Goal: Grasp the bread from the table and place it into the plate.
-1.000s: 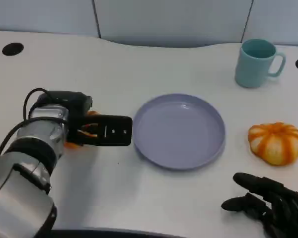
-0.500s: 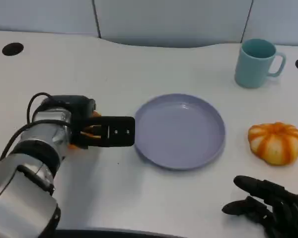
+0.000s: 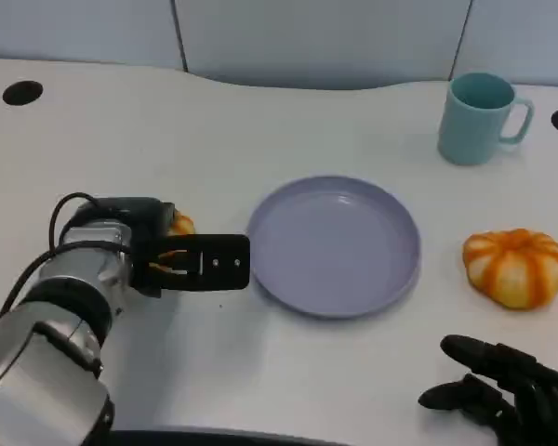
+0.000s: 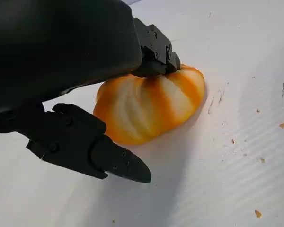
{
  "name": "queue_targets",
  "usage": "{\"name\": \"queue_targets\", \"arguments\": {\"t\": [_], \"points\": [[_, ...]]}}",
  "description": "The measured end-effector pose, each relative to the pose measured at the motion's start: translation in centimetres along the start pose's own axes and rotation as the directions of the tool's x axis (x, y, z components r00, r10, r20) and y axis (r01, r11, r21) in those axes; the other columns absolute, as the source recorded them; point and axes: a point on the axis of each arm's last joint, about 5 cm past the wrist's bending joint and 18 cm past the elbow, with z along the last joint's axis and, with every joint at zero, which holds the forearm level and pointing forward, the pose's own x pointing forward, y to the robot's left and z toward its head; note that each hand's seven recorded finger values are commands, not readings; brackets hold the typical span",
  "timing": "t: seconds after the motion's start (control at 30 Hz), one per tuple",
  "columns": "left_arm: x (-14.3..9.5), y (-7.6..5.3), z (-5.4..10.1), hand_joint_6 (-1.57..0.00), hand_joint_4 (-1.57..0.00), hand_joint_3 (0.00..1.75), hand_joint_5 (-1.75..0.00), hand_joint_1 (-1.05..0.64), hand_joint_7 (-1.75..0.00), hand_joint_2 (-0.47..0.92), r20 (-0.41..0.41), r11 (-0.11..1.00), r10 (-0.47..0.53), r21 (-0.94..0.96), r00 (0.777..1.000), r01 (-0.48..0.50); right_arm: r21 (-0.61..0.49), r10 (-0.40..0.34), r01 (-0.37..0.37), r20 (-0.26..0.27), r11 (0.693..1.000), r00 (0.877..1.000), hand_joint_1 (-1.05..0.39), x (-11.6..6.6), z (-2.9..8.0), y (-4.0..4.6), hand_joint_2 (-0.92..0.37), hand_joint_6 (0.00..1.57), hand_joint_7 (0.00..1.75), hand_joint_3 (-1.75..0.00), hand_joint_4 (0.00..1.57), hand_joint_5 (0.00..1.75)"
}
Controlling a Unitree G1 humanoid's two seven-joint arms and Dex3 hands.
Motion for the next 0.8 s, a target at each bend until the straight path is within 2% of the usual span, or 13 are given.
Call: {"name": "queue_targets", "arguments": {"t": [0.2,0.47,0.6,0.63,0.77,0.8], "points": [[0.0,-0.4,-0.1,-0.28,-0.28,0.01,-0.08,-0.29,-0.02,0.79,-0.001,1.0,0.021,0.014,1.0,-0.021,-0.009,-0.002,0.002,0.002,1.0,1.0,-0.74,-0.1,0.0,0.01,-0.92,0.93,0.01,-0.33,0.59,0.98],[0.0,-0.8,-0.1,-0.44,-0.38,0.0,-0.06,-0.29,-0.04,0.81,0.002,0.998,0.064,0.026,0.998,-0.064,0.001,-0.001,0.001,0.001,1.0,1.0,-0.74,-0.3,0.0,0.01,-0.92,0.93,0.0,-0.32,0.6,0.98],[0.0,-1.0,-0.3,-0.53,-0.48,0.0,-0.09,-0.28,-0.05,0.82,0.006,0.997,0.076,0.011,0.997,-0.076,0.003,-0.001,0.001,0.001,1.0,1.0,-0.74,-0.3,0.0,-0.01,-0.92,0.93,0.01,-0.31,0.6,0.99],[-0.1,-1.1,-0.4,-0.57,-0.56,0.01,-0.13,-0.28,-0.06,0.84,0.007,0.997,0.077,0.011,0.997,-0.077,0.003,-0.002,0.002,0.001,1.0,1.0,-0.74,-0.3,0.0,-0.02,-0.92,0.93,0.01,-0.31,0.59,0.98],[-0.1,-1.2,-0.5,-0.61,-0.68,0.02,-0.2,-0.23,-0.04,0.89,0.014,0.993,0.107,0.046,0.994,-0.107,0.008,0.003,-0.003,-0.001,1.0,1.0,-0.75,-0.4,0.0,-0.06,-0.92,0.93,0.0,-0.3,0.58,0.98],[-0.1,-1.3,-0.6,-0.63,-0.66,0.04,-0.38,-0.23,-0.03,0.91,0.02,0.992,0.11,0.063,0.994,-0.112,0.009,0.004,-0.004,-0.001,1.0,1.0,-0.75,-0.4,0.0,-0.07,-0.92,0.93,0.0,-0.3,0.58,0.99]]}}
